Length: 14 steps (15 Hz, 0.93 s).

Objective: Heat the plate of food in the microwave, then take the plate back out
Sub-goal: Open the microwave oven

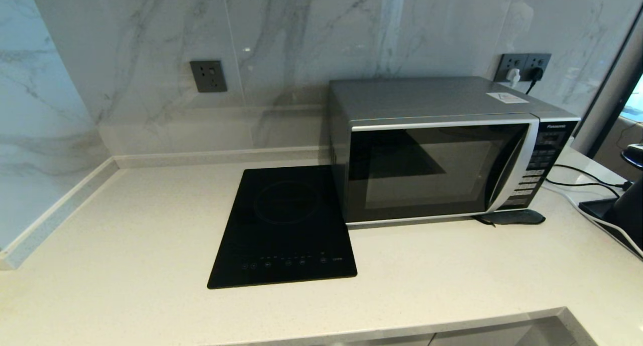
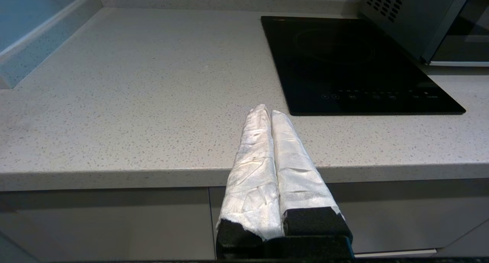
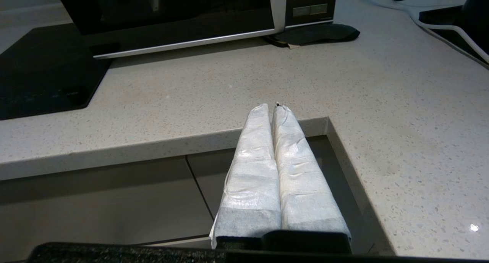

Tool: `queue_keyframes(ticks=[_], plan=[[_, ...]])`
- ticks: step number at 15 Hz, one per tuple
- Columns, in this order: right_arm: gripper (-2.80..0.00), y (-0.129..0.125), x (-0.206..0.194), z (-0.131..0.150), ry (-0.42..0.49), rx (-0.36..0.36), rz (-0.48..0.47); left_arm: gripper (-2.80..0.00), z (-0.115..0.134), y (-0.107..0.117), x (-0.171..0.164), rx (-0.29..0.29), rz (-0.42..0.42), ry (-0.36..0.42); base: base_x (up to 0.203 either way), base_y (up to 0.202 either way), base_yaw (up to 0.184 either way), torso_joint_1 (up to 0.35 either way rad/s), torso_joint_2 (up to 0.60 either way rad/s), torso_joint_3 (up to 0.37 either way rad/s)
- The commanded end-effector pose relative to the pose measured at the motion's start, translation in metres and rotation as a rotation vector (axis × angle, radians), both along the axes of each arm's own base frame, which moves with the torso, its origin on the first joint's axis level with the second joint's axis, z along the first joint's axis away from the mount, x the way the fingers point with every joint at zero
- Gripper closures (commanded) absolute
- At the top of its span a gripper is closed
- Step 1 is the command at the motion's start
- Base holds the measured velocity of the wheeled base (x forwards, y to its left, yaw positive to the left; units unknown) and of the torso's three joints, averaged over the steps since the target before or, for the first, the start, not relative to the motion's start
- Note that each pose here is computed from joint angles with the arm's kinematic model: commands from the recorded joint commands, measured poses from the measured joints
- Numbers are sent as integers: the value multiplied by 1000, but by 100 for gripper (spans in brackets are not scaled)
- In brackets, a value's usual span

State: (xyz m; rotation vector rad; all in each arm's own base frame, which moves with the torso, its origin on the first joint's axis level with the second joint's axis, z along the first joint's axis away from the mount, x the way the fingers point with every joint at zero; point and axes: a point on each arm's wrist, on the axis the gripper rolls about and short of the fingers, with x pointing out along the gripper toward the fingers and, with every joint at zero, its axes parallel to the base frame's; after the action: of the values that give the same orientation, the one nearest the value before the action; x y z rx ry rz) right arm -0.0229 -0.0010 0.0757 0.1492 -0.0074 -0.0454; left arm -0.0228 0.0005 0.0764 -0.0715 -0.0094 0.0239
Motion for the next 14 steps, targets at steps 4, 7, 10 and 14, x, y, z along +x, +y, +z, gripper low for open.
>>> queue_keyframes(ticks=[4,7,10,14], plan=[[0,0,0,0,2,1,0,0,0,0,0,-1,0,1,0,0,0,0,0,0],[0,0,0,0,3,1,0,0,0,0,0,-1,0,1,0,0,0,0,0,0],[0,0,0,0,2,1,0,0,0,0,0,-1,0,1,0,0,0,0,0,0],[0,0,0,0,2,1,0,0,0,0,0,-1,0,1,0,0,0,0,0,0]])
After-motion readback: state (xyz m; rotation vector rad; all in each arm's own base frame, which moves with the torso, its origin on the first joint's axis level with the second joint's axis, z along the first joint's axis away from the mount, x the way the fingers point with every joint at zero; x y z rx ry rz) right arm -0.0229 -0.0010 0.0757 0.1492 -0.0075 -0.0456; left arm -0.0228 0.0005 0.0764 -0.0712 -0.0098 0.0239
